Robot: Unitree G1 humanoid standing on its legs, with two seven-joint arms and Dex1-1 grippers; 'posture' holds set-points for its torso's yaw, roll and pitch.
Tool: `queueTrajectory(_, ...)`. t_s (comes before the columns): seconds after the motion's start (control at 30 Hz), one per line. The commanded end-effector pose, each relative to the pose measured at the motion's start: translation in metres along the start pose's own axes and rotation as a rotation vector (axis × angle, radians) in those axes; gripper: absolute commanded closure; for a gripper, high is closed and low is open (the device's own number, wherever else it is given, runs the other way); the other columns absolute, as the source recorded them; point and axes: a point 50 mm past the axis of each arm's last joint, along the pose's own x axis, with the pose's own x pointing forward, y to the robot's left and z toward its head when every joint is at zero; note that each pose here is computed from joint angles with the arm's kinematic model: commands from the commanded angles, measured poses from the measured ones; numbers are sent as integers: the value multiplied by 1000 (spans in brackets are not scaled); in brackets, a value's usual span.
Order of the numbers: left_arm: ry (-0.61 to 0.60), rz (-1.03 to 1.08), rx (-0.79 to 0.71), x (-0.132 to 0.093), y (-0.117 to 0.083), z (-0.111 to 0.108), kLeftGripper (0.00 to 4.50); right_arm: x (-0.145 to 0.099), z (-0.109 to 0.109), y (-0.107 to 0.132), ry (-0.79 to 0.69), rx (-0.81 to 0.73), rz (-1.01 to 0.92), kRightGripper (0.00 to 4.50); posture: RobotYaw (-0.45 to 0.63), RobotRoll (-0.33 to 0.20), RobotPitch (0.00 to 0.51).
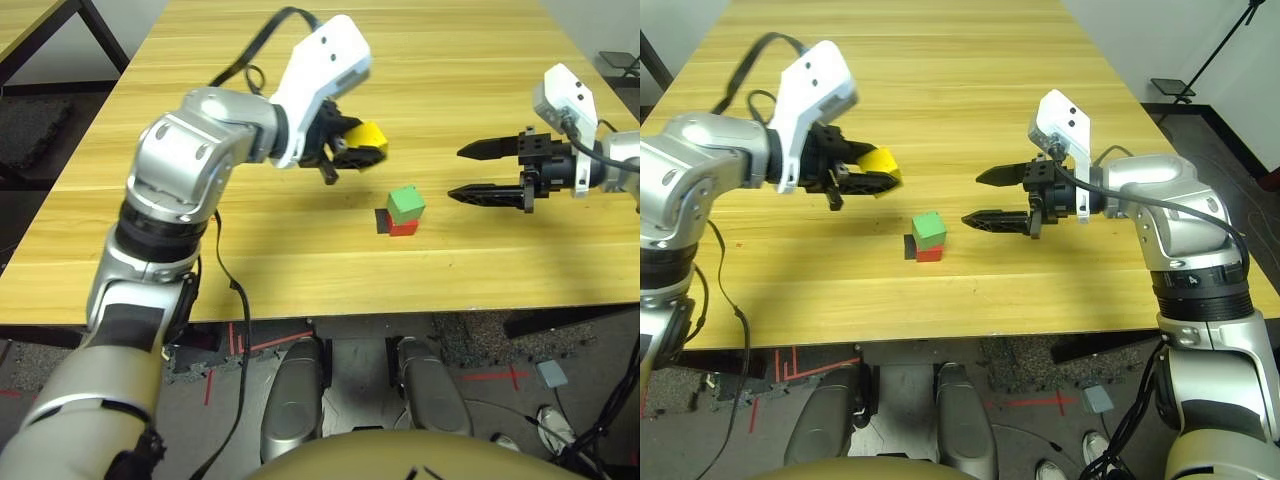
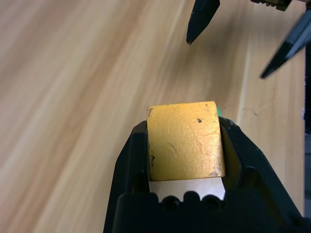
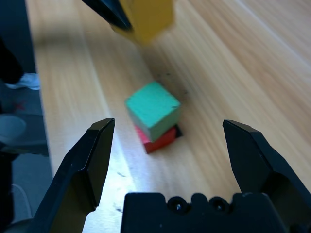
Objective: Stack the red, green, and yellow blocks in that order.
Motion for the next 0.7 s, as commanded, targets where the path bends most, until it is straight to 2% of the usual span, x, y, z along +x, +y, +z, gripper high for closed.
queueTrajectory(0.03,17,-39,0,12,-3,1,2519,-2,0,5,-5,1,4,0,223,-51,120)
queueTrajectory(0.2,40,-84,9,29,-8,-4,2519,-2,0,9,-13,3,4,0,207,-45,121)
queueTrajectory(0.7,55,-144,40,56,-15,-10,2519,-4,-4,13,-20,18,-13,0,184,-36,125)
